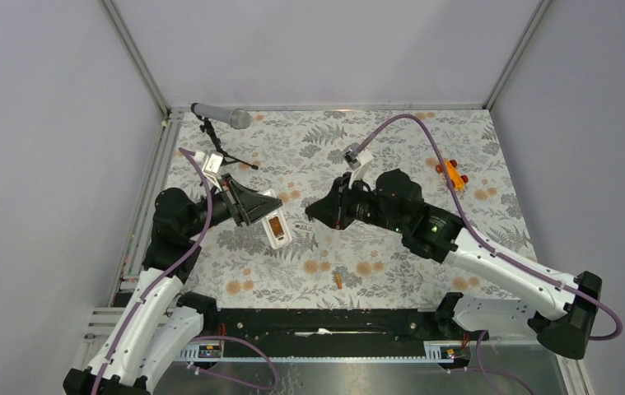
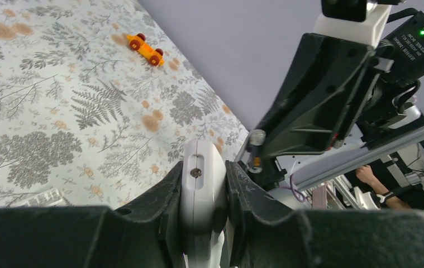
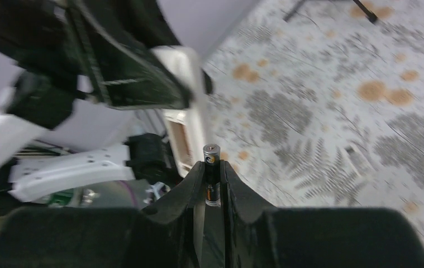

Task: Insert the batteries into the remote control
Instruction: Load the battery into the remote control.

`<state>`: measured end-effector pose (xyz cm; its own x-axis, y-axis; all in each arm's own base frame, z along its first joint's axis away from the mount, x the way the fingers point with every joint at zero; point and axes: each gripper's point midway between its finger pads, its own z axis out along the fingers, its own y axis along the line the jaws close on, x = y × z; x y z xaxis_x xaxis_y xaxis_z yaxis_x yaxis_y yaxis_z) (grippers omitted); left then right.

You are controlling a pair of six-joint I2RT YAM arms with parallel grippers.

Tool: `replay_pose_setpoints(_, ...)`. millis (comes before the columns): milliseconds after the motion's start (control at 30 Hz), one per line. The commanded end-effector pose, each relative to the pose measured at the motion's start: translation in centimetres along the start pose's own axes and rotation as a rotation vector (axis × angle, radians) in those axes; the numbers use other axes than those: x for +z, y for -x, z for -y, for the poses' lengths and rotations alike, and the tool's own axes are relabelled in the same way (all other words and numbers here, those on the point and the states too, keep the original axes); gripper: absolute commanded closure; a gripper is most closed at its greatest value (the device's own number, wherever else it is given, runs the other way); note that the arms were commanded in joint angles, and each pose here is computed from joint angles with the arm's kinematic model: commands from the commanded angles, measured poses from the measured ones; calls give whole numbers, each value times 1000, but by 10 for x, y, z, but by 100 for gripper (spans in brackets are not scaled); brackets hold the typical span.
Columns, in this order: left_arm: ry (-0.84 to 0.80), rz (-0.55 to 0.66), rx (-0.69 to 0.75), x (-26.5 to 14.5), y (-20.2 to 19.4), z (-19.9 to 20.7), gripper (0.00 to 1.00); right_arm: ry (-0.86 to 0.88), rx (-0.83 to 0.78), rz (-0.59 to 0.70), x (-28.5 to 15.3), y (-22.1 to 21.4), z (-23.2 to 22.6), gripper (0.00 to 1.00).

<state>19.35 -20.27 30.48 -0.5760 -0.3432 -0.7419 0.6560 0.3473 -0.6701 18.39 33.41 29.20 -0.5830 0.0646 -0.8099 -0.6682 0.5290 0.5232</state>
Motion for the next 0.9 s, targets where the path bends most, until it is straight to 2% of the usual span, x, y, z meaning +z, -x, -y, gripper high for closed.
replay_pose_setpoints(0,-101,71,29,0,18,25,100,280,38,136,-14,42,-63,80)
replay_pose_setpoints(233,-16,126,-122,3,23,8,100,320,20,126,-3,48,-78,81)
replay_pose_setpoints(367,95,112,-268,8,19,-15,100,294,-17,114,4,41,-82,81)
replay_pose_setpoints(533,185,67,-383,11,9,-31,100,238,-56,90,19,29,-76,81)
replay_pose_setpoints(633,244,41,-429,9,3,-39,100,200,-73,84,25,25,-68,81)
replay_pose_setpoints(867,258,33,-489,9,2,-38,100,161,-84,49,36,11,-58,80)
